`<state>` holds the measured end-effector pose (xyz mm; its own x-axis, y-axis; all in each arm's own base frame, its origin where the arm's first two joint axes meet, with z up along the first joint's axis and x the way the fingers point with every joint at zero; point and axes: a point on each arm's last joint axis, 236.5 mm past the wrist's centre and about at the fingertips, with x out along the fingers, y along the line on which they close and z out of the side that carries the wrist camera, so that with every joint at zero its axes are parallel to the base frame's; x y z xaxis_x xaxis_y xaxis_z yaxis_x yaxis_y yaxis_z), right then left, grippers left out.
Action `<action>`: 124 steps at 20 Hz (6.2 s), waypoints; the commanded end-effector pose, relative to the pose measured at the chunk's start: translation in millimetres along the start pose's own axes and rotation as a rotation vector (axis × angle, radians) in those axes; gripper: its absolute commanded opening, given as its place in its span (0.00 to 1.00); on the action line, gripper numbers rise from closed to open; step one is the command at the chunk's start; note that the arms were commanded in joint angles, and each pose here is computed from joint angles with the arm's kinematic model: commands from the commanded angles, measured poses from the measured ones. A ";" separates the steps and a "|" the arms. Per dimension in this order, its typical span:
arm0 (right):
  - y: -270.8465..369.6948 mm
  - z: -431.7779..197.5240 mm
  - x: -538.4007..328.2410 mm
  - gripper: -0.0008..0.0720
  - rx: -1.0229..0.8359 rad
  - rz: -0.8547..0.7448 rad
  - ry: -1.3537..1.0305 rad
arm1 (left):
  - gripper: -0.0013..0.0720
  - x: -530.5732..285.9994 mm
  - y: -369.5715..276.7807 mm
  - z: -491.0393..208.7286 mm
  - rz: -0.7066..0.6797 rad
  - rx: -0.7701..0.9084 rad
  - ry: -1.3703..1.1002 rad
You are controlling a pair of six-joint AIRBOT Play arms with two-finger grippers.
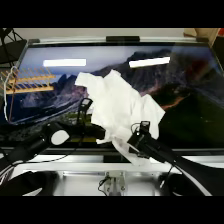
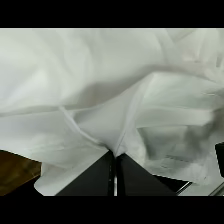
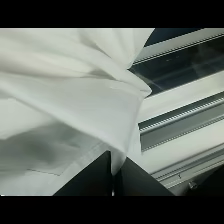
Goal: Fold the shirts.
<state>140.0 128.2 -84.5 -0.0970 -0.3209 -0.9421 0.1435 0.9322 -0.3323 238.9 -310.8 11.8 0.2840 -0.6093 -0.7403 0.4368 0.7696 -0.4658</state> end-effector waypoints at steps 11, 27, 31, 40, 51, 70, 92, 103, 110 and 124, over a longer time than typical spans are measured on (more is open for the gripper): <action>-119.0 97.6 -428.4 0.08 -0.262 0.561 -1.255 | 0.09 -310.2 -90.4 217.2 -0.101 0.228 -0.850; 64.2 99.2 -205.9 0.09 -0.405 0.376 -0.522 | 0.14 -101.9 72.4 31.4 0.261 -0.025 -0.125; 77.6 94.6 -204.3 0.09 -0.399 0.421 -0.497 | 0.69 -103.1 101.3 34.9 0.324 -0.018 -0.101; 93.3 68.8 -204.1 0.09 -0.411 0.513 -0.399 | 0.86 -305.5 312.2 21.6 0.988 -0.155 -0.039; 94.3 47.7 -199.1 0.09 -0.495 0.522 -0.327 | 0.86 -313.7 475.7 43.4 0.981 -0.417 0.071; 85.1 65.2 -197.7 0.09 -0.480 0.463 -0.388 | 0.84 -305.1 550.5 -82.2 0.855 -0.537 0.273; 85.9 66.5 -198.6 0.09 -0.413 0.478 -0.379 | 0.20 -262.7 585.1 -82.8 0.826 -0.418 0.296; 80.8 67.7 -198.3 0.09 -0.412 0.461 -0.383 | 0.09 -259.6 557.4 -32.0 0.840 -0.361 0.235; 39.4 71.2 -230.3 0.09 -0.377 0.468 -0.499 | 0.09 -334.5 500.5 18.5 0.963 -0.411 0.038; -27.9 150.9 -205.2 0.09 -0.376 0.247 -0.559 | 0.09 -235.0 98.4 -24.8 0.531 0.310 0.324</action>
<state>289.5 166.3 112.3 0.4319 -0.0142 -0.9018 -0.2435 0.9609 -0.1318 287.3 -63.1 147.1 0.4269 -0.0852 -0.9003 0.3768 0.9218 0.0915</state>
